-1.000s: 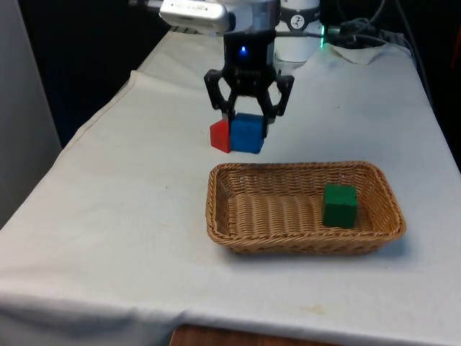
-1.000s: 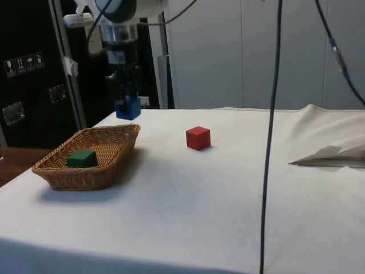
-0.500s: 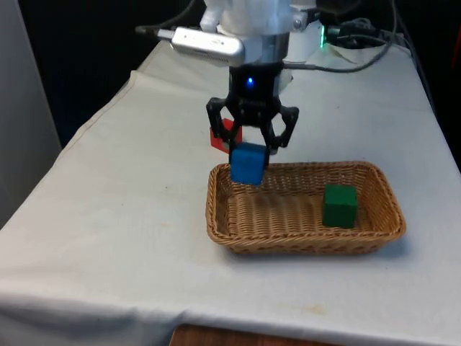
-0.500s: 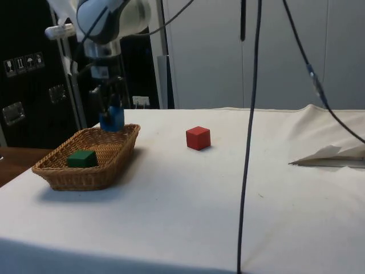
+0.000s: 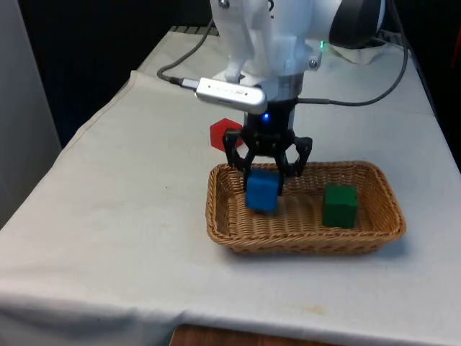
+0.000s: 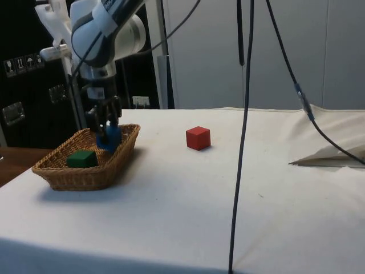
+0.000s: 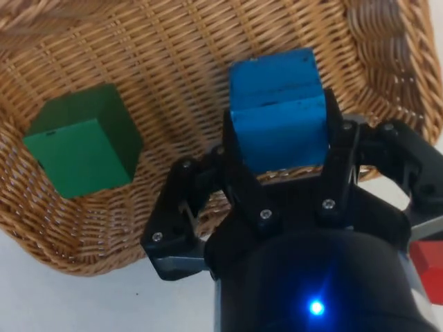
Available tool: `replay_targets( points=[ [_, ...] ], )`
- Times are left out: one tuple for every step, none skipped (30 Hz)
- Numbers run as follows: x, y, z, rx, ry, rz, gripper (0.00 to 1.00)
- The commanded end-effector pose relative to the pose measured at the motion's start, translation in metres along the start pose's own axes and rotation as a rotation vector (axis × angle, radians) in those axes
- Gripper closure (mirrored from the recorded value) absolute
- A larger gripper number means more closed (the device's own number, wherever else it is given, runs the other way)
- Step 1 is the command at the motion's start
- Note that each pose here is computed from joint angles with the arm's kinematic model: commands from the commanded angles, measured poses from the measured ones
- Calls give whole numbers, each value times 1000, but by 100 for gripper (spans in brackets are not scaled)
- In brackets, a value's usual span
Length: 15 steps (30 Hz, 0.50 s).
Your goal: Pick up exactly two blocks and place them into the basket.
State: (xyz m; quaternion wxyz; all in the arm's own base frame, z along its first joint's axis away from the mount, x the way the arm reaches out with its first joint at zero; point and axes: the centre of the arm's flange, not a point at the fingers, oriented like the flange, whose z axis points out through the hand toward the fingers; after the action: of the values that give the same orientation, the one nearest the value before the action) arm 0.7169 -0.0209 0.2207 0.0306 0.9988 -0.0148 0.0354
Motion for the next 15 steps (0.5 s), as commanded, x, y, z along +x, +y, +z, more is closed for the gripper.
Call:
replay_targets(
  points=[
    [1, 0, 1, 12, 4, 1, 97],
    [1, -1, 1, 13, 5, 2, 97],
    [1, -1, 1, 11, 3, 1, 97],
    [1, -1, 1, 11, 3, 1, 97],
    [1, -1, 1, 10, 2, 1, 96],
    [1, -1, 1, 10, 2, 1, 90],
    [1, -1, 1, 10, 2, 1, 81],
    [0, 0, 1, 4, 3, 1, 67],
    [1, -1, 1, 9, 2, 0, 67],
    [1, 0, 0, 8, 3, 2, 49],
    [1, 0, 0, 8, 3, 2, 38],
    [0, -1, 1, 8, 3, 1, 29],
    [0, -1, 1, 8, 3, 1, 19],
    [0, -1, 1, 8, 2, 1, 9],
    [0, -1, 1, 8, 2, 1, 2]
  ],
)
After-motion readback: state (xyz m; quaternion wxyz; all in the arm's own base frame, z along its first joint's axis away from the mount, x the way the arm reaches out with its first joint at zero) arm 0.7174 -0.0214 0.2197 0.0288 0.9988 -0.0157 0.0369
